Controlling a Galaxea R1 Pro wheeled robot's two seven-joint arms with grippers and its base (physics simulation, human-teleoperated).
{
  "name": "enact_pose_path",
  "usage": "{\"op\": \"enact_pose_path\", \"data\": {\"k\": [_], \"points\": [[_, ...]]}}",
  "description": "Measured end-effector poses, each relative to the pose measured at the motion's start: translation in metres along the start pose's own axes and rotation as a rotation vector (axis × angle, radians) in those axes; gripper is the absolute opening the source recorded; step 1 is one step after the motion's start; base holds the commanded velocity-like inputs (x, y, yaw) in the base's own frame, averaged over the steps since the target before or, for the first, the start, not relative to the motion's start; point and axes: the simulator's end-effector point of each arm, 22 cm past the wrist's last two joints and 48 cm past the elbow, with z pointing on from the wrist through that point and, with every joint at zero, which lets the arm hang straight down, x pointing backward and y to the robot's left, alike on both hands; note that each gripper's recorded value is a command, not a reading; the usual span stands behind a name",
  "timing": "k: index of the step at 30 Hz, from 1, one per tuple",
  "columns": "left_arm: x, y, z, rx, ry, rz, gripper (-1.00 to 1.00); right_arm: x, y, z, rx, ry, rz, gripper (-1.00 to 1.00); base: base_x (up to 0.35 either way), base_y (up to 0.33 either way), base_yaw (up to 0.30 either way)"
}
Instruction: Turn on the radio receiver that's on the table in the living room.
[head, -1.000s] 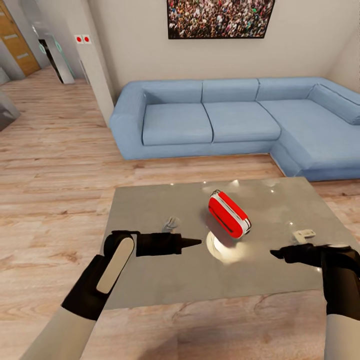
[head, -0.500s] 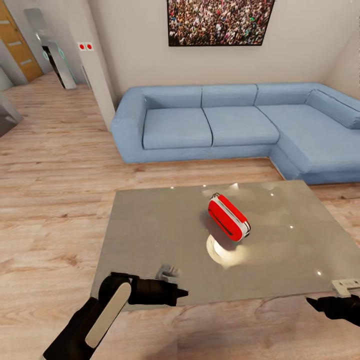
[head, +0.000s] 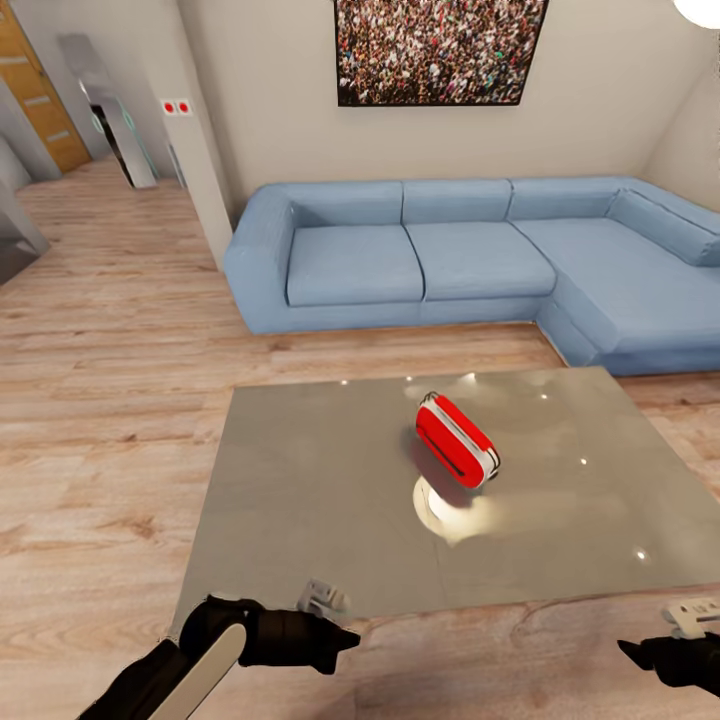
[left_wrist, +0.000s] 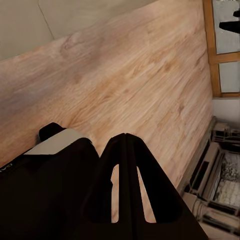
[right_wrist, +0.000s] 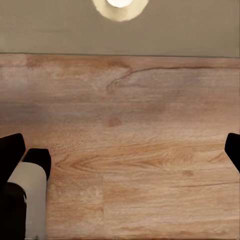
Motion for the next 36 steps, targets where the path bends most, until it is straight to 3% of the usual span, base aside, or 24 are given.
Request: {"op": "enact_pose_path", "data": {"k": [5,9,14,18,26,28,36], "points": [[0.027,0.038,0.007,-0.061,0.009,-0.065,-1.0,0.037,0.022,0.021,-0.059,0.076,-0.006,1.0,0.0,0.0,0.0],[0.07,0.07,0.019,-0.112,0.053,-0.107,-1.0,0.072,0.033,0.035,-0.082,0.112,0.004,1.0,0.0,0.0,0.0],[0.111,0.096,0.024,-0.142,0.088,-0.136,-1.0,0.108,0.05,0.045,-0.112,0.158,-0.015,1.0,0.0,0.0,0.0],[0.152,0.119,0.028,-0.171,0.121,-0.204,-1.0,0.161,0.07,0.049,-0.138,0.218,-0.026,1.0,0.0,0.0,0.0],[0.242,0.15,0.037,-0.285,0.165,-0.326,-1.0,0.264,0.123,0.047,-0.18,0.305,-0.046,1.0,0.0,0.0,0.0],[0.27,0.154,0.032,-0.307,0.186,-0.358,-1.0,0.295,0.143,0.042,-0.192,0.326,-0.046,1.0,0.0,0.0,0.0],[0.355,0.153,0.005,-0.373,0.249,-0.427,-1.0,0.35,0.189,0.032,-0.184,0.373,-0.022,1.0,0.0,0.0,0.0]]}}
